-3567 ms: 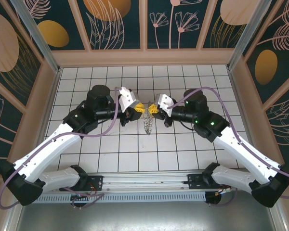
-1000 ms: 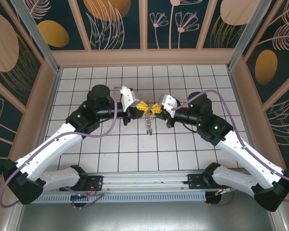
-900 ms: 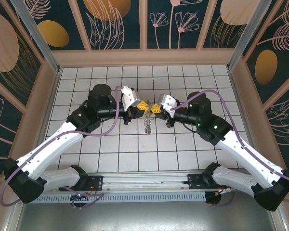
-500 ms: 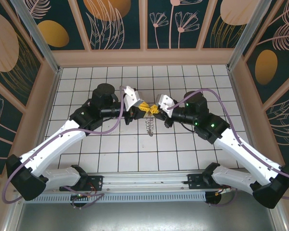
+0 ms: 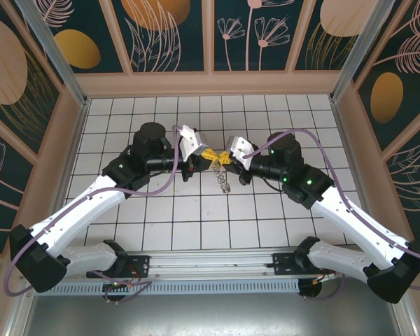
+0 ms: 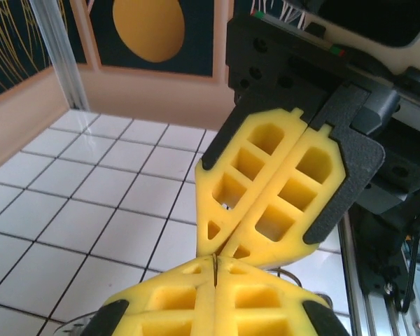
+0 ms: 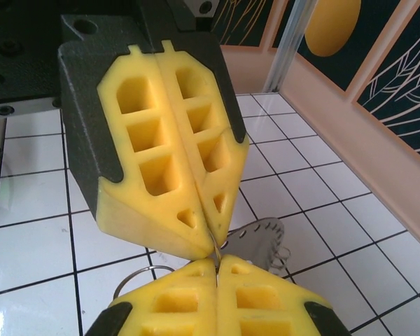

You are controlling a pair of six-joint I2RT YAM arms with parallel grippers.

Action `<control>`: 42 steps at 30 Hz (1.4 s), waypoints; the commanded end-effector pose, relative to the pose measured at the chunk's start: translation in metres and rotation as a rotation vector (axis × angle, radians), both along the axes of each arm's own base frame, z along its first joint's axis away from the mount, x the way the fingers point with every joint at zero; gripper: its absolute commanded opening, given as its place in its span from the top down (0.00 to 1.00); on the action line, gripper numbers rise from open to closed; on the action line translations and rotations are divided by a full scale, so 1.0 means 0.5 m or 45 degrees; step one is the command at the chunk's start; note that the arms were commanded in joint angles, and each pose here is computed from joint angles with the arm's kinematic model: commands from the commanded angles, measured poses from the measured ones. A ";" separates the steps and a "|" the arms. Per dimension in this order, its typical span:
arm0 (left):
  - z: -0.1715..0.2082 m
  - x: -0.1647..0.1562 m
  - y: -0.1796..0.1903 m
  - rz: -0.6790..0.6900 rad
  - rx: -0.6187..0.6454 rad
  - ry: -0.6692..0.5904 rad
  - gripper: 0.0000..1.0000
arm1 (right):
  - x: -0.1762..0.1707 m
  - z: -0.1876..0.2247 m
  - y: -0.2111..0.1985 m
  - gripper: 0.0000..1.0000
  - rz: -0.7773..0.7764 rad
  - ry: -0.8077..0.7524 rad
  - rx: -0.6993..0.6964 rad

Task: Put the keys on the keyring

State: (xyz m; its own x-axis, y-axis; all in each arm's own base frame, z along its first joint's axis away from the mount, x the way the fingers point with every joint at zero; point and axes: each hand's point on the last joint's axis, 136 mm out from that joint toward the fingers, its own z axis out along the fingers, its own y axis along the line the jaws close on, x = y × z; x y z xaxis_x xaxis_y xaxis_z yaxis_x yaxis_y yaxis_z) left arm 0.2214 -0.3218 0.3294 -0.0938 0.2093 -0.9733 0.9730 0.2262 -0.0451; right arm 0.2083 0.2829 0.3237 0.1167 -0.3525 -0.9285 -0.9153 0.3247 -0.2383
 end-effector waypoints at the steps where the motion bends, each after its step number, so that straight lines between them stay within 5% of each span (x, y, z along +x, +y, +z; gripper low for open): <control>1: 0.113 -0.027 -0.008 -0.088 -0.301 -0.113 1.00 | -0.028 0.035 0.006 0.97 0.063 -0.032 0.088; 7: 0.129 -0.045 -0.003 -0.129 -0.414 -0.141 1.00 | -0.039 0.058 -0.009 0.85 0.050 -0.057 0.151; 20: 0.168 -0.100 0.023 -0.247 -0.624 -0.154 1.00 | -0.034 0.074 0.001 0.89 0.084 -0.041 0.200; 28: 0.170 -0.101 0.021 -0.263 -0.625 -0.166 1.00 | -0.034 0.077 0.011 0.82 0.109 -0.005 0.214; 42: 0.134 -0.084 0.016 -0.192 -0.511 -0.145 1.00 | -0.048 0.084 0.015 0.95 0.165 -0.020 0.246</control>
